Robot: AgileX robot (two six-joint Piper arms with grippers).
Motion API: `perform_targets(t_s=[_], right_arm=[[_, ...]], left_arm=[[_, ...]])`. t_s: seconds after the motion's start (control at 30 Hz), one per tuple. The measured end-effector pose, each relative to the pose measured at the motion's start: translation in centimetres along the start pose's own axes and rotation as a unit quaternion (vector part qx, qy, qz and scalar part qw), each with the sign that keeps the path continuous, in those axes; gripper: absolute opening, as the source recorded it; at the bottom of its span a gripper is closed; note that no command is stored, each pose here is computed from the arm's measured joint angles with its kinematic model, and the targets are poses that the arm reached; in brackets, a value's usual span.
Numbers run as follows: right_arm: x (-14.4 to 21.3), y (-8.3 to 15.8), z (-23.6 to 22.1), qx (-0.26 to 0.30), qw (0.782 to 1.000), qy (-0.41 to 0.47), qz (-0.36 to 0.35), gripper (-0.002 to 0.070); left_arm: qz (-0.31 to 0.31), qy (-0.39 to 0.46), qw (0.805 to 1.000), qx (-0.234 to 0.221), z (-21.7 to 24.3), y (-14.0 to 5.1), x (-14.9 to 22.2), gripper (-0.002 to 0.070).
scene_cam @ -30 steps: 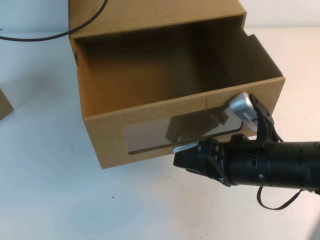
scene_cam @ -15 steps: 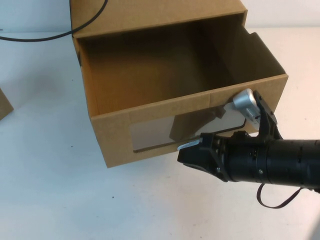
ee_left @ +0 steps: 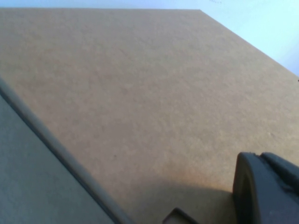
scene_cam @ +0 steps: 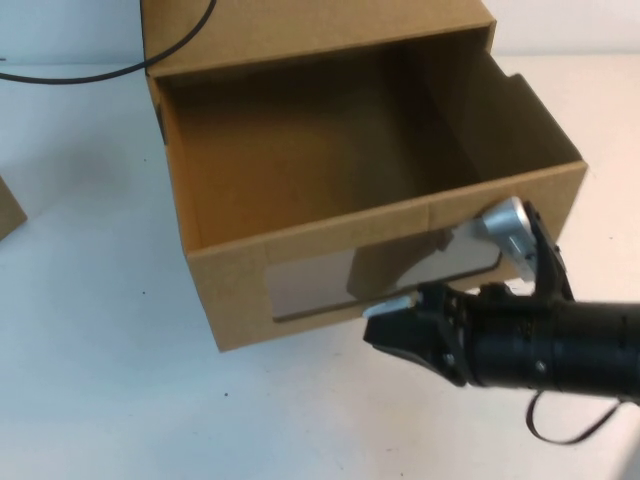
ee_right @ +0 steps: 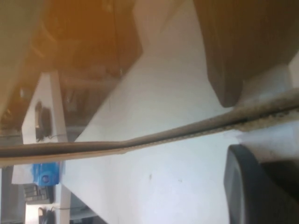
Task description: Open the shoe box
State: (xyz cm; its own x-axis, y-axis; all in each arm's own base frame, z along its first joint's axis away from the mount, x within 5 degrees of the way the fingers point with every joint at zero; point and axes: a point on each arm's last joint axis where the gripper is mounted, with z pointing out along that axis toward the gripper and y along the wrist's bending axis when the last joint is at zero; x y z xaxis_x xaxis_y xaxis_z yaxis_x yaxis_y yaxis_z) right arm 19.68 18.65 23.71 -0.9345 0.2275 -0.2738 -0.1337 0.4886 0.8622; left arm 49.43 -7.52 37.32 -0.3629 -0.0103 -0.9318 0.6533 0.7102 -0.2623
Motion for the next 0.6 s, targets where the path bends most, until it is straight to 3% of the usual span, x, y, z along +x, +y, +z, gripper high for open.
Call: perform_targets(t_s=[0.2, 0.6], right_arm=[[2.5, -1.7, -1.3, 0.012, 0.999, 0.029, 0.009, -0.0011], [5.0, -1.7, -4.3, -0.015, 0.999, 0.030, -0.004, -0.0018]], left_arm=[[-0.001, 0.000, 1.000, 0.002, 0.0, 0.0, 0.0, -0.0006], [0.001, 0.001, 1.000, 0.002, 0.0, 0.0, 0.0, -0.0006]])
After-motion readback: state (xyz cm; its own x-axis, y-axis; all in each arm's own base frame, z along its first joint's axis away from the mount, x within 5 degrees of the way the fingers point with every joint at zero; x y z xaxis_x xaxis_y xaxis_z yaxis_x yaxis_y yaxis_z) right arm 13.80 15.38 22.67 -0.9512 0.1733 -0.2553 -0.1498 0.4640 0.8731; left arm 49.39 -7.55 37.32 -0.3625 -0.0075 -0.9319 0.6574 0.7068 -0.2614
